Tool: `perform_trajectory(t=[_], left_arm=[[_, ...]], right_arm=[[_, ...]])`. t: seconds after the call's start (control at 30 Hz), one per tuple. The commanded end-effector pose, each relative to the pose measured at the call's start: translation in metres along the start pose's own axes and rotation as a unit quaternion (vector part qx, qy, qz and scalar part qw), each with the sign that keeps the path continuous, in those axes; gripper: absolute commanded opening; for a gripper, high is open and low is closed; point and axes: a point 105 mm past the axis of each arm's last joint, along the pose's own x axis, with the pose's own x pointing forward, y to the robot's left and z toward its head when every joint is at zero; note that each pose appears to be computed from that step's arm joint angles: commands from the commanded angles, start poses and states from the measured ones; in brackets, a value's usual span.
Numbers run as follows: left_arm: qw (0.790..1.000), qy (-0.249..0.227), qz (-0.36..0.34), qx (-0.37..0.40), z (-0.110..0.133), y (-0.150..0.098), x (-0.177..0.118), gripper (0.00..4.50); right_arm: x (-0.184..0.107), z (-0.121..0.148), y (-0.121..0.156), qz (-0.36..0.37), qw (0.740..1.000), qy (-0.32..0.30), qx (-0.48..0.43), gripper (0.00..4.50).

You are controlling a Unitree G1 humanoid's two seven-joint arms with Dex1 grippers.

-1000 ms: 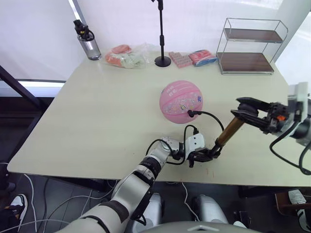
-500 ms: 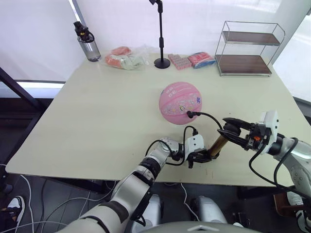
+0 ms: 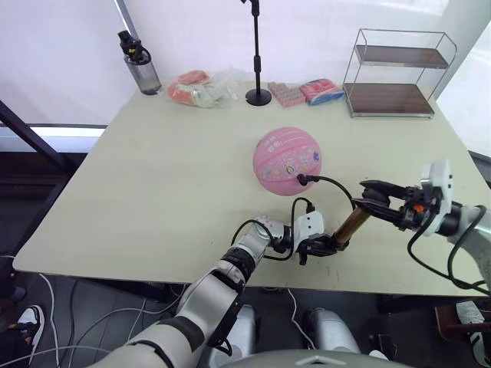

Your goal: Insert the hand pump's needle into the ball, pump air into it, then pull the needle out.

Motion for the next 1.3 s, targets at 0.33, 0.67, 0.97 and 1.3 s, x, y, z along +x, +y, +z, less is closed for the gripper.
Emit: perform_trajectory(t=[0.33,0.67,0.97,1.3], left_arm=[[0.988,0.117,-0.006,-0.102,-0.077,-0.025,-0.019,1.03],[0.988,0.116,-0.007,-0.102,-0.077,-0.026,-0.018,1.03],[0.988,0.116,-0.006,-0.103,-0.077,-0.026,-0.017,1.03],[0.988,0.116,-0.004,-0.103,-0.078,-0.026,-0.018,1.03]], right_arm=[[-0.026,0.100,-0.009,-0.018,0.993,-0.084,-0.075,1.92],[-0.029,0.125,-0.011,-0.024,0.991,-0.113,-0.073,1.92],[-0.008,0.066,-0.003,-0.003,0.997,-0.078,0.004,1.92],[0.006,-0.012,0.006,0.007,0.997,-0.023,0.069,1.92]])
